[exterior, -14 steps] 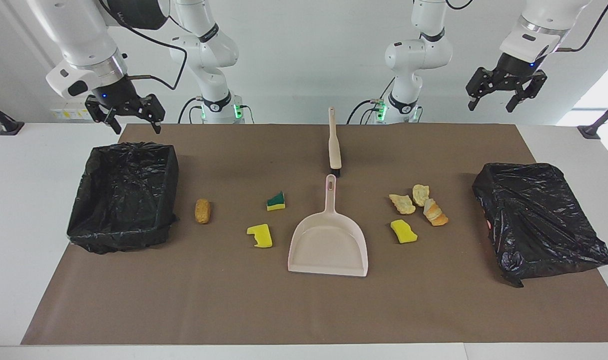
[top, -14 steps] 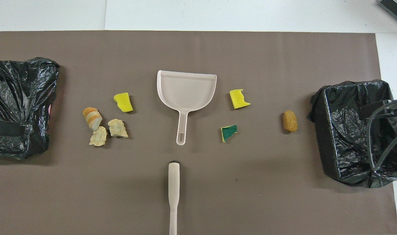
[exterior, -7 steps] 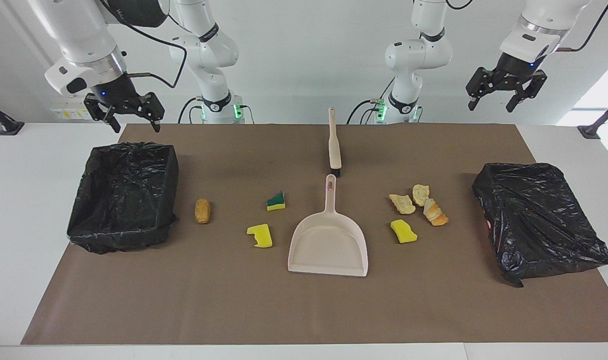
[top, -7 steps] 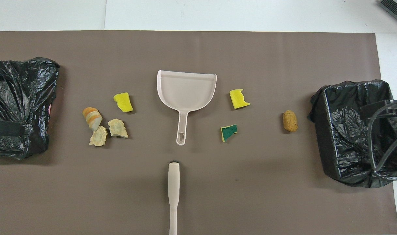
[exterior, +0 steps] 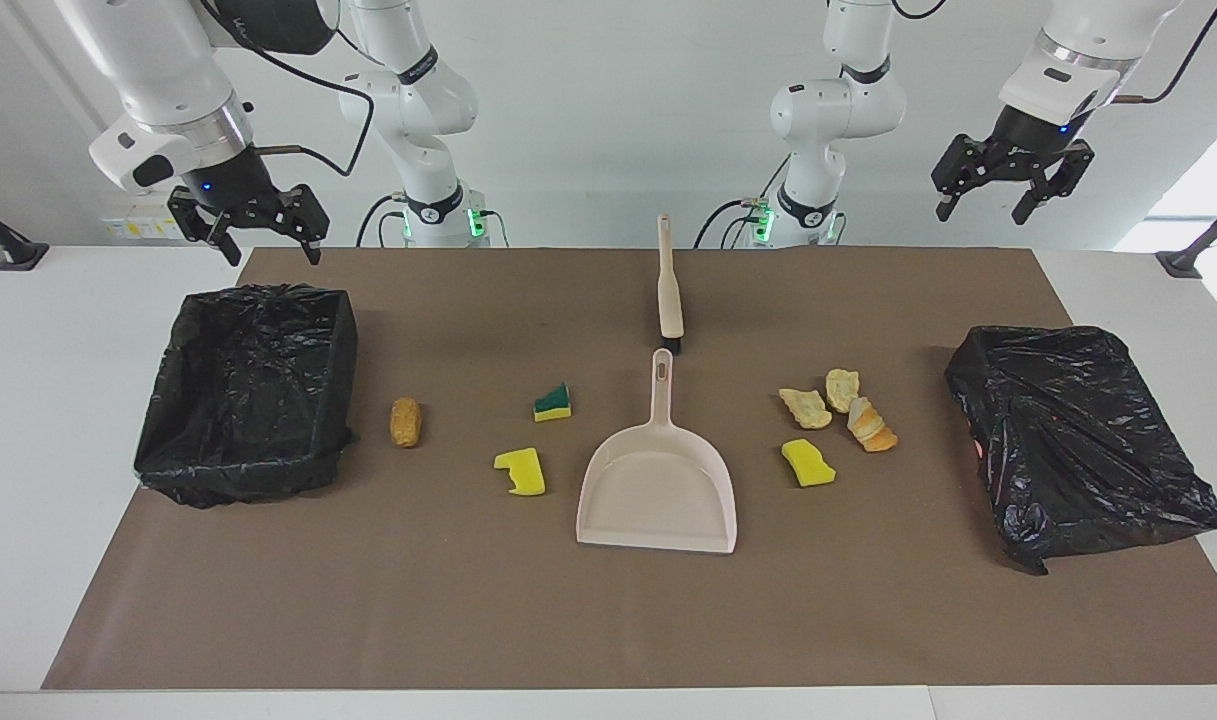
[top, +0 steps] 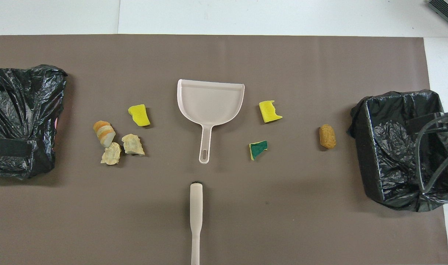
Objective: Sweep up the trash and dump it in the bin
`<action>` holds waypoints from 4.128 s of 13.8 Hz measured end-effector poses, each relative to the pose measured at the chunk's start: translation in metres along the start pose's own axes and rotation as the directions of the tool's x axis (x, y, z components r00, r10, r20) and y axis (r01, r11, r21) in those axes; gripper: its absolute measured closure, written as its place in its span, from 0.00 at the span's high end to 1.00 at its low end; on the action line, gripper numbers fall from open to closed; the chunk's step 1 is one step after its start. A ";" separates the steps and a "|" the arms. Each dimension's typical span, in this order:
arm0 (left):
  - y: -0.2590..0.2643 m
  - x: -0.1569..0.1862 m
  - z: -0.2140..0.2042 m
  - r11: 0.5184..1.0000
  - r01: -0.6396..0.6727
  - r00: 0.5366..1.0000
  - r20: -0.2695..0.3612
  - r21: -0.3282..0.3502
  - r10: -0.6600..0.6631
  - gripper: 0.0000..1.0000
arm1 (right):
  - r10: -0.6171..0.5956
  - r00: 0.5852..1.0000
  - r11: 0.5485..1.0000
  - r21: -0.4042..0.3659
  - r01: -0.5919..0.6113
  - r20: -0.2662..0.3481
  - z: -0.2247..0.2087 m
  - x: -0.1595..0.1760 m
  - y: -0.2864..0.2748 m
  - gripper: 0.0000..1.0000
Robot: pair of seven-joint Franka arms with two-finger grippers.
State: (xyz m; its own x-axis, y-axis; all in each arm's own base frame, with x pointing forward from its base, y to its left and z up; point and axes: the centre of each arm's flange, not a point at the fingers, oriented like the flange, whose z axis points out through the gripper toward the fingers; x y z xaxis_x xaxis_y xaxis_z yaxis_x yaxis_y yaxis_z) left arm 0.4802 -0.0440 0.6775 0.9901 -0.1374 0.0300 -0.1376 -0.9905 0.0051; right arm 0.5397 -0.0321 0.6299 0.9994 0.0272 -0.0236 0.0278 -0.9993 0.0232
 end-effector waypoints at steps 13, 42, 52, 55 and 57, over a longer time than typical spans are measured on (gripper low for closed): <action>0.046 -0.005 0.030 0.999 -0.045 0.996 0.073 -0.018 0.046 1.00 | 0.000 1.000 1.000 0.000 0.000 -0.002 -0.001 -0.001 0.000 1.00; 0.334 -0.218 0.290 0.997 -0.003 0.988 0.154 0.073 -0.009 1.00 | -0.077 0.997 0.997 -0.003 0.077 -0.018 0.045 0.012 -0.062 1.00; 0.350 -0.217 0.338 0.997 0.055 0.989 0.133 0.056 -0.062 1.00 | -0.063 0.998 0.998 -0.001 0.063 -0.014 0.073 0.028 -0.086 1.00; 0.355 -0.227 0.340 0.997 0.032 0.988 0.146 0.072 -0.042 1.00 | -0.065 0.998 0.998 -0.001 0.065 -0.012 0.074 0.027 -0.088 1.00; 0.357 -0.233 0.341 0.996 0.020 0.987 0.159 0.087 -0.034 0.99 | -0.065 0.998 0.998 -0.001 0.065 -0.010 0.075 0.027 -0.088 1.00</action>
State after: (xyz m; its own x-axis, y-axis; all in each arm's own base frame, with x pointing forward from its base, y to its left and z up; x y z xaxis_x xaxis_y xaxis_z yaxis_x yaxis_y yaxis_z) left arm 0.2101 -0.3684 0.3315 0.9862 -0.1032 -0.1298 -0.1144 -0.9901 -0.0815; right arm 0.5628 0.0551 0.5526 0.9956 0.0925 -0.0150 0.0928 -0.9954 0.0224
